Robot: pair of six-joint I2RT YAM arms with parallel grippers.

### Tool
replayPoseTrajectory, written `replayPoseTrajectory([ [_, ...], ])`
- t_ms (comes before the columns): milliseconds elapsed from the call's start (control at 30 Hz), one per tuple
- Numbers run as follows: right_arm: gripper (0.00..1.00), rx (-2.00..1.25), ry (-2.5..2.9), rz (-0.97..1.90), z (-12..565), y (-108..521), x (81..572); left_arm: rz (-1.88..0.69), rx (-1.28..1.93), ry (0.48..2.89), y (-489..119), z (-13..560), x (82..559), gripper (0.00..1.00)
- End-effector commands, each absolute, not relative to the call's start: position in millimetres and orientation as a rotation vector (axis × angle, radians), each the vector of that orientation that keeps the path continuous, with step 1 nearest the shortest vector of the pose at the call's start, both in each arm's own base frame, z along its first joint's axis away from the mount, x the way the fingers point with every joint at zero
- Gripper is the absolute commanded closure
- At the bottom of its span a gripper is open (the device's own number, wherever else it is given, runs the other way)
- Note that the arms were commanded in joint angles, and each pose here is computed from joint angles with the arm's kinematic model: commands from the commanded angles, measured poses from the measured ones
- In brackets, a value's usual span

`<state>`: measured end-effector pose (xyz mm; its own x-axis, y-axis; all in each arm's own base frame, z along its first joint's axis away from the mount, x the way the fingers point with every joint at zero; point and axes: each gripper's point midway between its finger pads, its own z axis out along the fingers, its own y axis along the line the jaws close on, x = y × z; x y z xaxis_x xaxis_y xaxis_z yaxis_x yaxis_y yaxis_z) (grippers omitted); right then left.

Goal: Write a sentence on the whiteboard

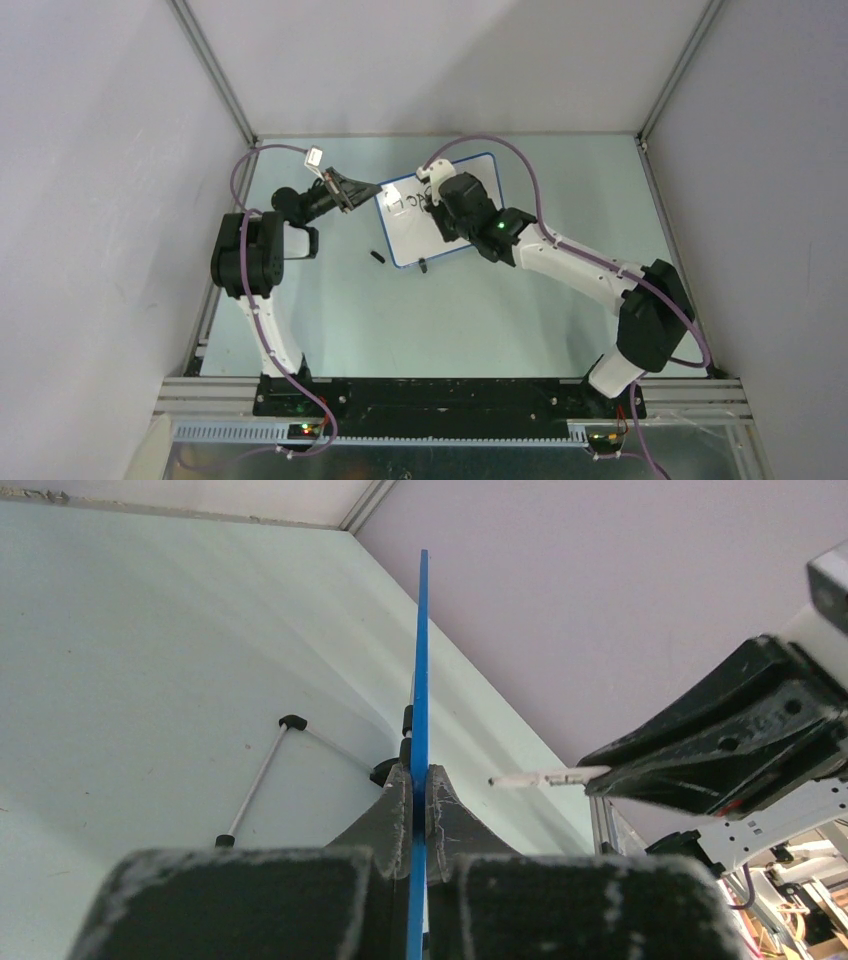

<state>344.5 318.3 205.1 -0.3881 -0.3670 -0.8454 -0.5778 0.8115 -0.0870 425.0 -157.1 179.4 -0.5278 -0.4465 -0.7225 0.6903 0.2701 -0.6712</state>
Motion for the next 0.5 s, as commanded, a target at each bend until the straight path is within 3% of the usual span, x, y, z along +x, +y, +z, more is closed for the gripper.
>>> replayPoseTrajectory([
  [0, 1.00, -0.624, 1.902, 0.324, 234.5, 319.8, 345.1, -1.444, 0.316, 1.511, -160.0, 192.1, 421.0, 1.00],
  [467, 1.00, -0.567, 1.848, 0.506, 238.3, 345.2, 340.5, -1.450, 0.318, 1.511, -160.3, 192.9, 422.0, 1.00],
])
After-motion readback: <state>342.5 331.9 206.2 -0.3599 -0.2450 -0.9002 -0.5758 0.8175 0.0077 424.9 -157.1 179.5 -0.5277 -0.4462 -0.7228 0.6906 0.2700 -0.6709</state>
